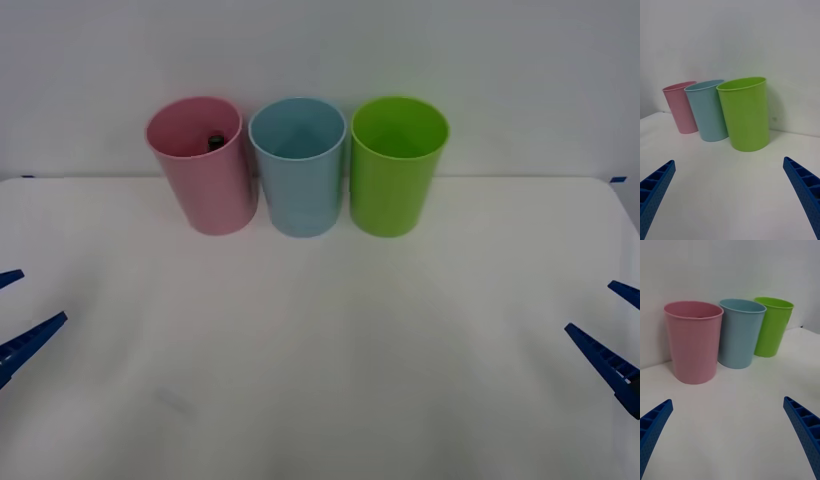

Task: Grasp the object on the table and drop it into the matching bin: aluminum can to the light blue bin, PET bottle to the pink bin.

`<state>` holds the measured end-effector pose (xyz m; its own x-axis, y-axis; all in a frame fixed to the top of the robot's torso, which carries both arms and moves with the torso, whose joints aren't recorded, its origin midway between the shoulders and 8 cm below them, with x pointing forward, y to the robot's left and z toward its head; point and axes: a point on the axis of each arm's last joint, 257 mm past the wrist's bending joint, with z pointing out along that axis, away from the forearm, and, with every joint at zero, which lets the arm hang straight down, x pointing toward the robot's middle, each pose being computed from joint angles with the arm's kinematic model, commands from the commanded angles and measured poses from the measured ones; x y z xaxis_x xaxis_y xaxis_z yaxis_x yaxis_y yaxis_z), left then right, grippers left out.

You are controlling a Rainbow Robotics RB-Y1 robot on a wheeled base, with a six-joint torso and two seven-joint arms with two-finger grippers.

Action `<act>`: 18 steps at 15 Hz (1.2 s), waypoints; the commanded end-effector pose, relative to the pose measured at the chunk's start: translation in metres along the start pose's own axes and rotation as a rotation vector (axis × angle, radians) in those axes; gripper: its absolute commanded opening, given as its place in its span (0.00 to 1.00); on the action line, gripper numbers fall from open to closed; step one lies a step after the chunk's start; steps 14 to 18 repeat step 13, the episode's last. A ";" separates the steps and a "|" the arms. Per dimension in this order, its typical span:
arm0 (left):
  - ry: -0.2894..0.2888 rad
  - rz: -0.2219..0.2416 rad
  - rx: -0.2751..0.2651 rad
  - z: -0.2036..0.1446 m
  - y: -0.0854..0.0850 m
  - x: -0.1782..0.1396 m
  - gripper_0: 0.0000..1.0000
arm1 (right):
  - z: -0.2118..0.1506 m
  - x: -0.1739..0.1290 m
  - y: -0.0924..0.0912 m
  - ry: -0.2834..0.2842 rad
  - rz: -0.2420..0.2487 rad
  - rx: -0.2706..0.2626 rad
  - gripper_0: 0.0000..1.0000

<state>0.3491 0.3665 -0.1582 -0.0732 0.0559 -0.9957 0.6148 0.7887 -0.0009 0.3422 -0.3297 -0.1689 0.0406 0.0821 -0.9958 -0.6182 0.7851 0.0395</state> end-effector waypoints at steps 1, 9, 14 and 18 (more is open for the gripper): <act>0.019 -0.006 0.009 -0.010 -0.009 0.011 1.00 | 0.000 0.000 0.000 0.000 0.000 0.000 1.00; 0.039 -0.010 0.030 -0.027 -0.025 0.026 1.00 | 0.000 0.000 0.000 0.000 0.000 0.000 1.00; 0.045 -0.019 0.035 -0.027 -0.028 0.030 1.00 | 0.000 0.000 0.000 0.000 0.000 0.000 1.00; 0.045 -0.019 0.035 -0.027 -0.028 0.030 1.00 | 0.000 0.000 0.000 0.000 0.000 0.000 1.00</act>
